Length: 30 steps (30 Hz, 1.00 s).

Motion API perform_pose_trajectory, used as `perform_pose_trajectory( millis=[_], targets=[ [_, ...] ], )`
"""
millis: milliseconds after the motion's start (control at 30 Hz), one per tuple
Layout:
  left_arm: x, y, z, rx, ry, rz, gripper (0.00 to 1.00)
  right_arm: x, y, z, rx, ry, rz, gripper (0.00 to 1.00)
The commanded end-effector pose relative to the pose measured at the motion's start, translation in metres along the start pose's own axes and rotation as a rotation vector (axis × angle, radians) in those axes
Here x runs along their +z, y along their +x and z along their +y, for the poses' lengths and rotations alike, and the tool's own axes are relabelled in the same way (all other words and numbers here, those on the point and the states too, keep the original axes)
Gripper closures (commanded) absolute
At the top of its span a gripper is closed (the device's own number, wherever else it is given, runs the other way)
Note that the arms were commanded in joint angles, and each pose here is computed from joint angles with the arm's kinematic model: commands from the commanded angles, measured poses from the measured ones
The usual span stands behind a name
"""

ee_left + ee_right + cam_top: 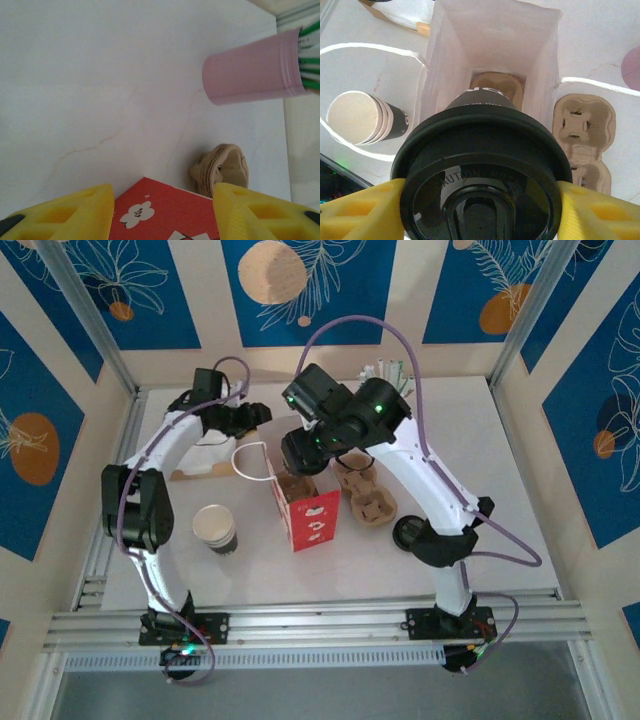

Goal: Pack the takeout coffee

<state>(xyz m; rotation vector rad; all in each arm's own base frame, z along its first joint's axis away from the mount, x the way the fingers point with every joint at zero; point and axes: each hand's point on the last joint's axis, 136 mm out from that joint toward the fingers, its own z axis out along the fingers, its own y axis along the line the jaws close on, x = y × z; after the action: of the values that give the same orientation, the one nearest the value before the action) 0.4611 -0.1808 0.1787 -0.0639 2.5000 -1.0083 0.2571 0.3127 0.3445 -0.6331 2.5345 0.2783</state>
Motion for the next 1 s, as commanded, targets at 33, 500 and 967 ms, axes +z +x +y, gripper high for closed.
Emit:
perform_pose_trajectory(
  millis=[33,500,967],
  targets=[
    [0.002,0.011,-0.012,0.034,0.064,-0.001,0.46,0.002,0.039,-0.011,-0.048,0.052,0.168,0.33],
    [-0.006,0.07,-0.022,0.047,0.082,0.033,0.46,0.016,0.082,-0.003,-0.067,0.05,0.338,0.33],
    [-0.015,0.09,-0.014,0.05,0.057,0.014,0.46,0.014,0.128,-0.01,-0.078,0.064,0.48,0.33]
  ],
)
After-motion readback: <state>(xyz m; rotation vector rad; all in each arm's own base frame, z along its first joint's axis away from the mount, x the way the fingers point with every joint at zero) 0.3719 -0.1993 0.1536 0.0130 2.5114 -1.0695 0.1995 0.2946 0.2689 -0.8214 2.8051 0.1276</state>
